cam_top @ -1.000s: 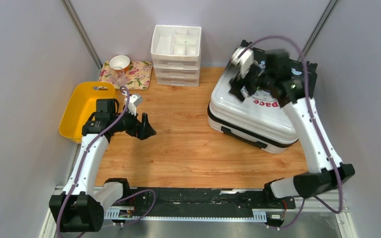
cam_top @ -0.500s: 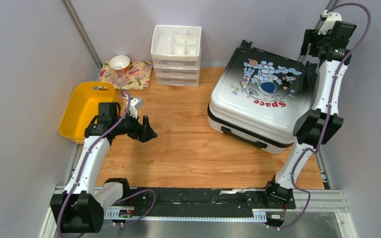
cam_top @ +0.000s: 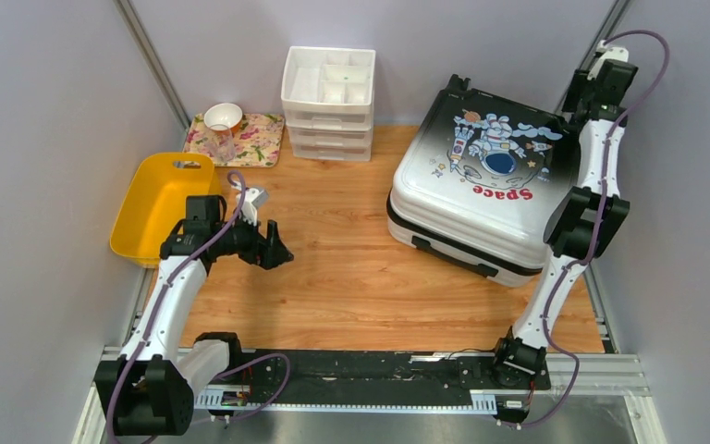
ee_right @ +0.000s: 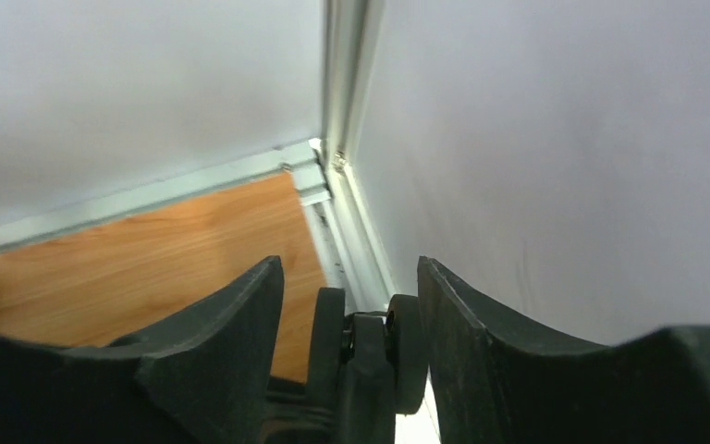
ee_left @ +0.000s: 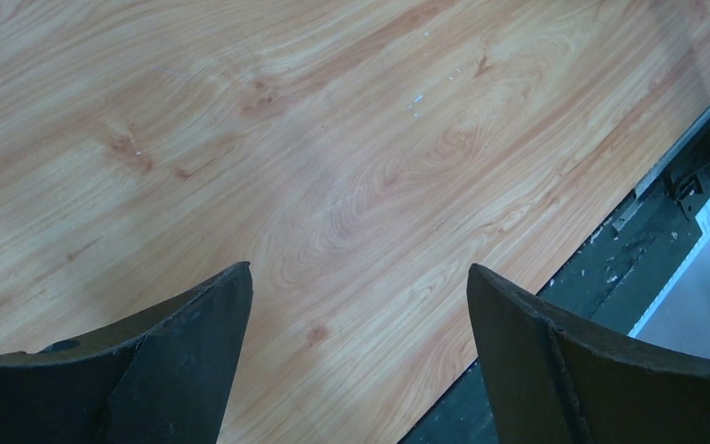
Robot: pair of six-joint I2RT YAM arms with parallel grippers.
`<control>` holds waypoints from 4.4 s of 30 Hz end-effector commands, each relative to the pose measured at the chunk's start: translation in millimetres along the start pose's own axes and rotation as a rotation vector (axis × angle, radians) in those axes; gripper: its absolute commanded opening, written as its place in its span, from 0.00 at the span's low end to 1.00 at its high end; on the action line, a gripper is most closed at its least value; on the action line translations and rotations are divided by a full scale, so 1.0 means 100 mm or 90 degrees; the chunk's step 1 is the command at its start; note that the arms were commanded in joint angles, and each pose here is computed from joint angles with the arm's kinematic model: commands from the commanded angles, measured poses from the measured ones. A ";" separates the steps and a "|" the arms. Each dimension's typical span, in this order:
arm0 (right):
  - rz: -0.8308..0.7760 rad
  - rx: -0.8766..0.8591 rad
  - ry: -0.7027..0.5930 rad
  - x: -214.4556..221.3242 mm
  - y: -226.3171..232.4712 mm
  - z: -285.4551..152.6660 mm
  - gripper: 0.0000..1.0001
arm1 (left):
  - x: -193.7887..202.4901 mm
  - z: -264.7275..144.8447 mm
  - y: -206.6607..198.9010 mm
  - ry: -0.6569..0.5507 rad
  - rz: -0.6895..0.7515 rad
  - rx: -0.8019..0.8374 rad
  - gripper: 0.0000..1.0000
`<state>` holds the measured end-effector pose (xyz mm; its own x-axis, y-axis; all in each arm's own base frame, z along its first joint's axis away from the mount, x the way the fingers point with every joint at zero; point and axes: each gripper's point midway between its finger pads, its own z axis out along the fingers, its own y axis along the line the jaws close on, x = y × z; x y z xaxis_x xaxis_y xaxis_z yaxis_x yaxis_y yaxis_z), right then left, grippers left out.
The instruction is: Open, take out, and arrange the luggage
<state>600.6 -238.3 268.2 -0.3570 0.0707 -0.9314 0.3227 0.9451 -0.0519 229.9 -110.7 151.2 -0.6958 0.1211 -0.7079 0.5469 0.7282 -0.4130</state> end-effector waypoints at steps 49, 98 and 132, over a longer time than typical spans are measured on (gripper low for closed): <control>-0.263 -0.720 0.108 1.94 1.61 -4.48 0.65 | 0.25 0.24 -0.52 -0.100 0.201 0.101 0.83; -0.449 -0.543 0.143 2.17 1.86 -3.17 0.47 | -1.05 1.28 -0.59 -0.182 0.111 0.083 0.65; -0.087 -0.557 0.074 2.79 2.87 -4.47 0.37 | -0.50 0.52 -0.33 -0.232 -0.006 -0.005 0.76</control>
<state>169.7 196.8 137.0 -0.5175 -0.2197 -0.8270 -0.6185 0.7639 0.1841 265.9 -178.5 158.6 -0.5287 -0.0943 -0.8436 0.5344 0.7352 -0.4171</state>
